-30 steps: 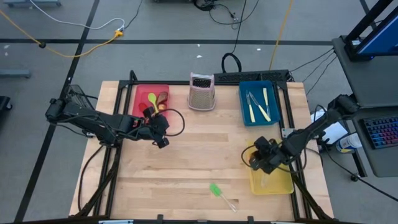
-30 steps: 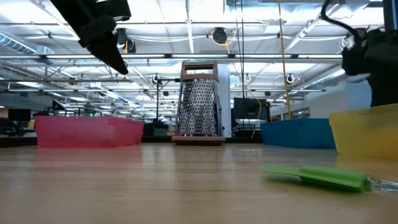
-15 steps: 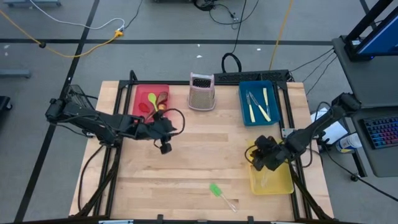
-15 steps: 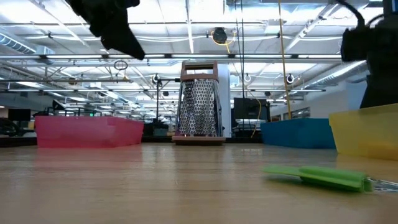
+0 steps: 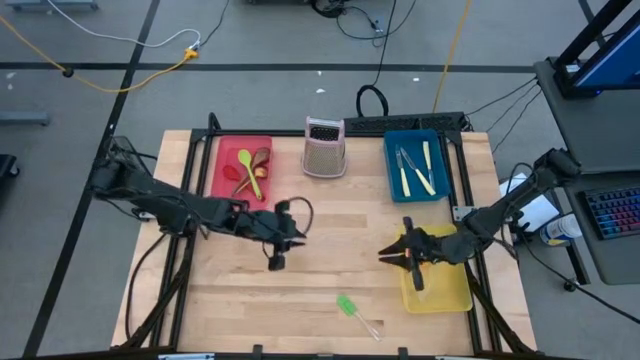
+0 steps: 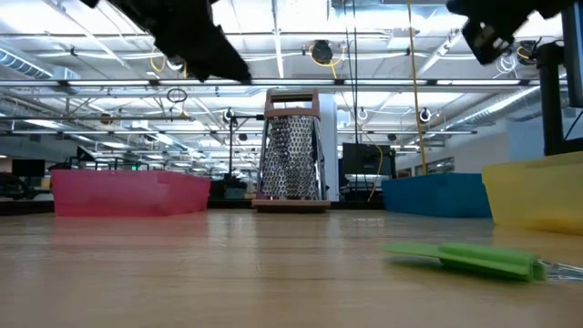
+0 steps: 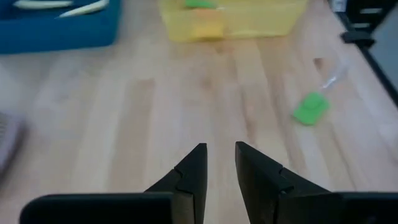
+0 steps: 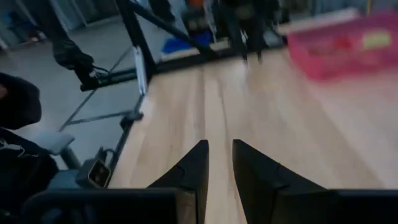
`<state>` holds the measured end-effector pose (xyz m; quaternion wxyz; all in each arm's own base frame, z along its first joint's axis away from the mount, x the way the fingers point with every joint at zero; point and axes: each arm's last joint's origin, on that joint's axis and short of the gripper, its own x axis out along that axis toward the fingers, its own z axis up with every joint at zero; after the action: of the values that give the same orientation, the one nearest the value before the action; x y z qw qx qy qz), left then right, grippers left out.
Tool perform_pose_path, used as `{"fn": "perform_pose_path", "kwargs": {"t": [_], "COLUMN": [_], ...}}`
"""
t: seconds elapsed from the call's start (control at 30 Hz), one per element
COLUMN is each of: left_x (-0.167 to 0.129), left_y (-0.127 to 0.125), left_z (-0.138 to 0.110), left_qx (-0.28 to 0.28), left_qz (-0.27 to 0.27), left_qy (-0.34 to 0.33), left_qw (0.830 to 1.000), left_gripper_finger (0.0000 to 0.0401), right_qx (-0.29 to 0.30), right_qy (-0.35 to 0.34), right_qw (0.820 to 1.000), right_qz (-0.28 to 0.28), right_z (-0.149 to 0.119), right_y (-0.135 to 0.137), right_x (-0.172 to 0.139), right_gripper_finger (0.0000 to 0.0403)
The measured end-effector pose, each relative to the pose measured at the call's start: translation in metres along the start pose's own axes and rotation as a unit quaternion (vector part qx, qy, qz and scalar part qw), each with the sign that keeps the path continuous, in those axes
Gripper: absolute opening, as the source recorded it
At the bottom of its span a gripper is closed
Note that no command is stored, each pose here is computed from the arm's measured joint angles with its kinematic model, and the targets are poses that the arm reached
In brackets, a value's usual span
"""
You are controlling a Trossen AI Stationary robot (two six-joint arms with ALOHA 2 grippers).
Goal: Pick & Place Kitchen Items
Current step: Put the green spatula into the yellow bin
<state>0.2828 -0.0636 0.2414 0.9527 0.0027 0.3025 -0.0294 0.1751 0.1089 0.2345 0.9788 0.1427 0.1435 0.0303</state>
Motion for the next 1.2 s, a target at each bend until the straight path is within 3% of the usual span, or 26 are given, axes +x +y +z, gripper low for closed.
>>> {"fn": "perform_pose_path", "kwargs": {"t": [0.13, 0.23, 0.4, 0.5, 0.6, 0.93, 1.1, 1.2], "left_x": [0.022, 0.031, 0.027, 0.016, -0.002, -0.082, -0.104, -0.109], "left_y": [-0.009, -0.011, -0.011, -0.011, -0.007, 0.012, 0.02, 0.022], "left_z": [-0.009, -0.016, -0.018, -0.014, -0.013, -0.001, 0.002, 0.002], "left_qx": [0.025, 0.023, 0.004, 0.005, 0.002, 0.03, 0.03, 0.029], "left_qz": [-0.024, -0.024, -0.021, -0.023, -0.015, 0.089, 0.17, 0.194], "left_qy": [0.02, 0.043, 0.056, 0.052, 0.067, 0.01, -0.027, -0.033], "left_qw": [0.999, 0.998, 0.998, 0.998, 0.998, 0.996, 0.985, 0.98], "left_gripper_finger": [0.0088, 0.0088, 0.0088, 0.0088, 0.0088, 0.0088, 0.0088, 0.0088], "right_qx": [-0.079, -0.152, -0.196, -0.239, -0.236, -0.17, -0.203, -0.189], "right_qy": [-0.063, -0.133, -0.252, -0.274, -0.252, -0.226, -0.104, -0.02], "right_qw": [0.995, 0.979, 0.947, 0.931, 0.937, 0.959, 0.974, 0.981], "right_qz": [0.015, 0.005, -0.028, 0.013, 0.057, 0.024, 0.004, -0.026], "right_z": [0.005, 0.017, 0.037, 0.039, 0.036, 0.052, 0.076, 0.086], "right_y": [0.008, 0.008, 0.001, -0.003, -0.004, -0.003, 0.023, 0.039], "right_x": [0.016, 0.026, 0.036, 0.043, 0.054, 0.082, 0.115, 0.136], "right_gripper_finger": [0.0065, 0.0071, 0.0065, 0.0048, 0.005, 0.016, 0.0175, 0.0167]}}
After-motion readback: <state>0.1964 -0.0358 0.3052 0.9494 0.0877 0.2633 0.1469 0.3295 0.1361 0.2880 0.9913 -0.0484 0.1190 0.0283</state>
